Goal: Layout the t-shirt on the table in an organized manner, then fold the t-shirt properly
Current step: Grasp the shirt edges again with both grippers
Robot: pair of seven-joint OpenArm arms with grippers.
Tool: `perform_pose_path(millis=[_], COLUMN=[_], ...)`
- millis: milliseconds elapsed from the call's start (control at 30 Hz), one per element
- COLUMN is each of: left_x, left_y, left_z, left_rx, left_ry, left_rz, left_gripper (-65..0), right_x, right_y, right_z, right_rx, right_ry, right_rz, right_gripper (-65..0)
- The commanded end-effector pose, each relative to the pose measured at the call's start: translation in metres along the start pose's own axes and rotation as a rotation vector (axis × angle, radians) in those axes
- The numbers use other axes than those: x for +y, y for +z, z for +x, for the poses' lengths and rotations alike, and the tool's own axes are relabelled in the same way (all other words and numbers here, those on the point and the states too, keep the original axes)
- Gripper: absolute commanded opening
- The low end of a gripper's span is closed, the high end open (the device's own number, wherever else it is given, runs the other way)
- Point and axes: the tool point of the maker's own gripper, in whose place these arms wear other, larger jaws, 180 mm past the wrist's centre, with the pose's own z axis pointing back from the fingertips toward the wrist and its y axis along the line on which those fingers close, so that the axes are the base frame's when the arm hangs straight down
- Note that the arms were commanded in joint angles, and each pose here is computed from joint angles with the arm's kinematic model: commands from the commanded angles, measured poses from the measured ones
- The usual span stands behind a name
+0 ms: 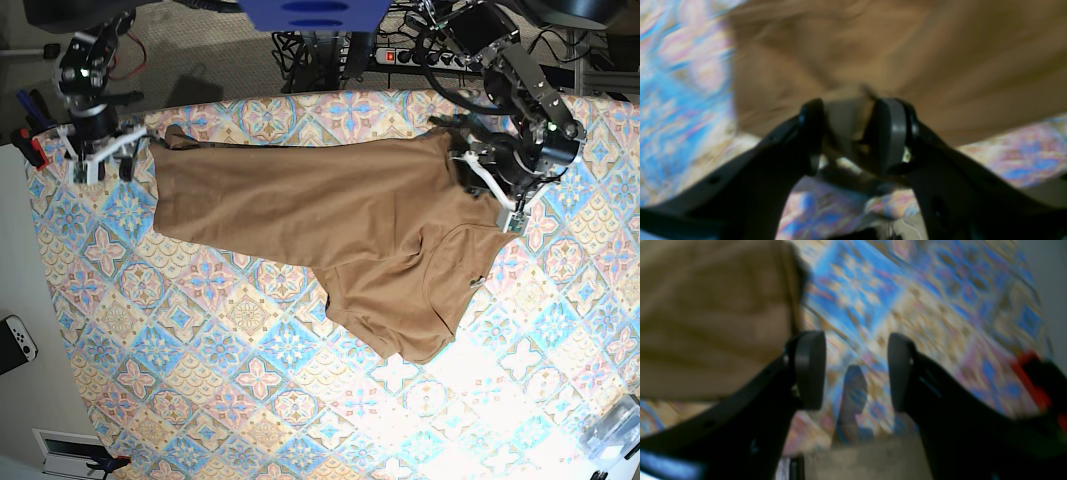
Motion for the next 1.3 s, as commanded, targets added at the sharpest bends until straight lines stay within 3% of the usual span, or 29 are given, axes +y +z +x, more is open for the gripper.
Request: perform_pose_path(millis=[0, 200, 333, 633, 867, 1067, 1267], left_x=[-0.002, -0.039, -0.04, -0.006, 0.029, 0.015, 0.007], left_y=[0.006, 0.016, 0.025, 0.022, 0.009, -0.02, -0.033], left_z=[0.021, 0.037, 0.045, 0.098, 0.119, 0.123, 0.13], left_rx=[-0.082, -0.223, -0.269, -0.307, -0.229, -0.087, -0.077], left_ry=[-0.016, 0.011, 0.0, -0.067, -0.077, -0.241, -0.34], left_rz=[-0.024, -0.241, -0.287, -0.102, 0.052, 0.099, 0.154], left_gripper=[-39.3, -39.3, -39.3, -39.4, -39.4, -39.4, -39.4], right_x=[-0.004, 0.007, 0.013, 0.037, 0.051, 0.049, 0.046], right_y=[0.001, -0.003, -0.004, -0.01, -0.031, -0.048, -0.069], right_z=[0.017, 0.02, 0.019, 0.021, 0.106, 0.082, 0.036], right_rx=[-0.058, -0.062, -0.059, -0.064, -0.267, -0.191, -0.068], right_ry=[0.008, 0.012, 0.015, 0.023, 0.023, -0.012, -0.072], right_rz=[-0.007, 0.023, 0.038, 0.104, 0.133, 0.141, 0.147], right_gripper=[-36.9, -36.9, -36.9, -36.9, -36.9, -36.9, -36.9])
